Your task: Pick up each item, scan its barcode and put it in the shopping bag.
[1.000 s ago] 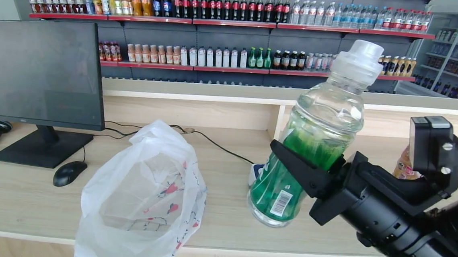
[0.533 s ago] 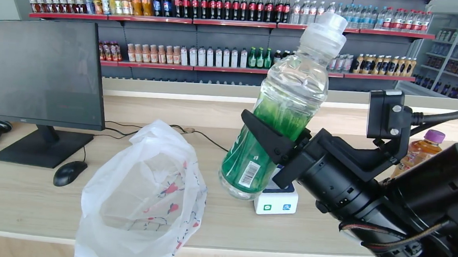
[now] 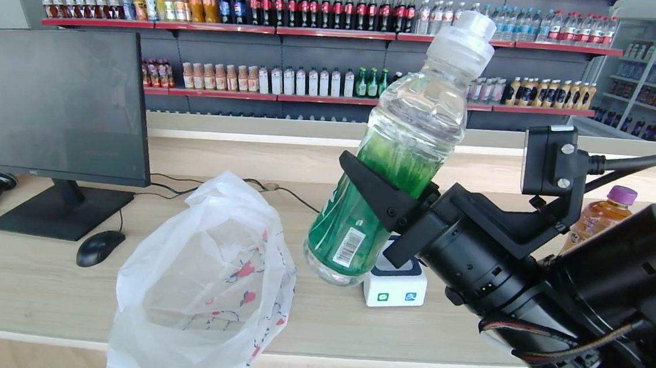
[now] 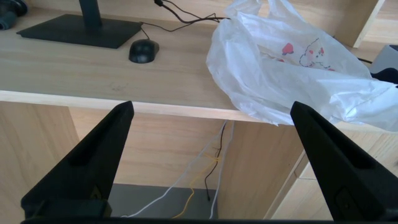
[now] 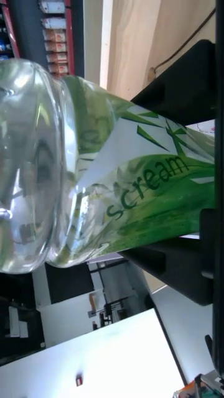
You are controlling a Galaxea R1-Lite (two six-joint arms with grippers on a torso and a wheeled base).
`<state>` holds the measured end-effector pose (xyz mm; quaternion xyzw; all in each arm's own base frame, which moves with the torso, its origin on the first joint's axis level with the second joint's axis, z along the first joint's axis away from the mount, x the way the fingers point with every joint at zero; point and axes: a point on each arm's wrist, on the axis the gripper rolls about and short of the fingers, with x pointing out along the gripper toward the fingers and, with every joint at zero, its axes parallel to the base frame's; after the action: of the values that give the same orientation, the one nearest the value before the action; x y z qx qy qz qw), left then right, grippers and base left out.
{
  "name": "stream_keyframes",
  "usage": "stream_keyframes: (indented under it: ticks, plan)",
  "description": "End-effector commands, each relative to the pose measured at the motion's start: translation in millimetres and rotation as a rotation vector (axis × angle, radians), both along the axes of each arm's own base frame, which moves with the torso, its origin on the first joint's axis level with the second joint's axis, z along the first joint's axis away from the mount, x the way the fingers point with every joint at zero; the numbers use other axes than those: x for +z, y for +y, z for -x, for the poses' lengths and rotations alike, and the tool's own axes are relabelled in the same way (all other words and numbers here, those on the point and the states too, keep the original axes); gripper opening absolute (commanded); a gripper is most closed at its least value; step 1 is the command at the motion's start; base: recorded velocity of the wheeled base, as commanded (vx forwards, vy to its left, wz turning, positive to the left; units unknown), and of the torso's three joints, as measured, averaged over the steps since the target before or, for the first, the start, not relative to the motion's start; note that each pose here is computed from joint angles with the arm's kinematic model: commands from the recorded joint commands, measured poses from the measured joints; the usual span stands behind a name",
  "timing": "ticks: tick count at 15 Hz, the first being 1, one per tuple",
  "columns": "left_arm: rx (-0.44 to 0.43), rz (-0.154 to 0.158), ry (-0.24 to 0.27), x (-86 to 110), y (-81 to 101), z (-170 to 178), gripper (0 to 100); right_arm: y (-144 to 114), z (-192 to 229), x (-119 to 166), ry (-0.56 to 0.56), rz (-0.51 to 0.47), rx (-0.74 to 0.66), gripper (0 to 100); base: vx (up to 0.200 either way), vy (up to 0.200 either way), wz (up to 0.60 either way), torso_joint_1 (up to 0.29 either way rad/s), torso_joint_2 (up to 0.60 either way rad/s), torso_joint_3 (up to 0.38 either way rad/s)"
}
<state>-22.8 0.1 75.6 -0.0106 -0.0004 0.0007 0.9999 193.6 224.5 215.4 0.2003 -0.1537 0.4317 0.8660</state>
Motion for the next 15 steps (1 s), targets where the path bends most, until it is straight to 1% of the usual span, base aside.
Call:
stream_keyframes:
  ticks: [1, 10, 14, 15]
  plan:
    - [0.0, 0.0, -0.001, 0.0, 0.0, 0, 100, 0, 1, 2, -0.004, -0.005, 0.002, 0, 0.0, 0.0, 0.0, 0.0, 0.0, 0.0]
    - [0.0, 0.002, -0.001, 0.0, 0.0, 0, 100, -3, 3, 8, -0.011, -0.028, -0.008, 0, 0.0, 0.0, 0.0, 0.0, 0.0, 0.0]
    - [0.0, 0.0, -0.001, 0.0, 0.0, 0, 100, -6, 4, 3, 0.004, -0.011, -0.013, 0, 0.0, 0.0, 0.0, 0.0, 0.0, 0.0]
    - [0.0, 0.0, -0.001, 0.0, 0.0, 0, 100, -11, 1, -1, 0.012, 0.004, -0.033, 0, 0.0, 0.0, 0.0, 0.0, 0.0, 0.0]
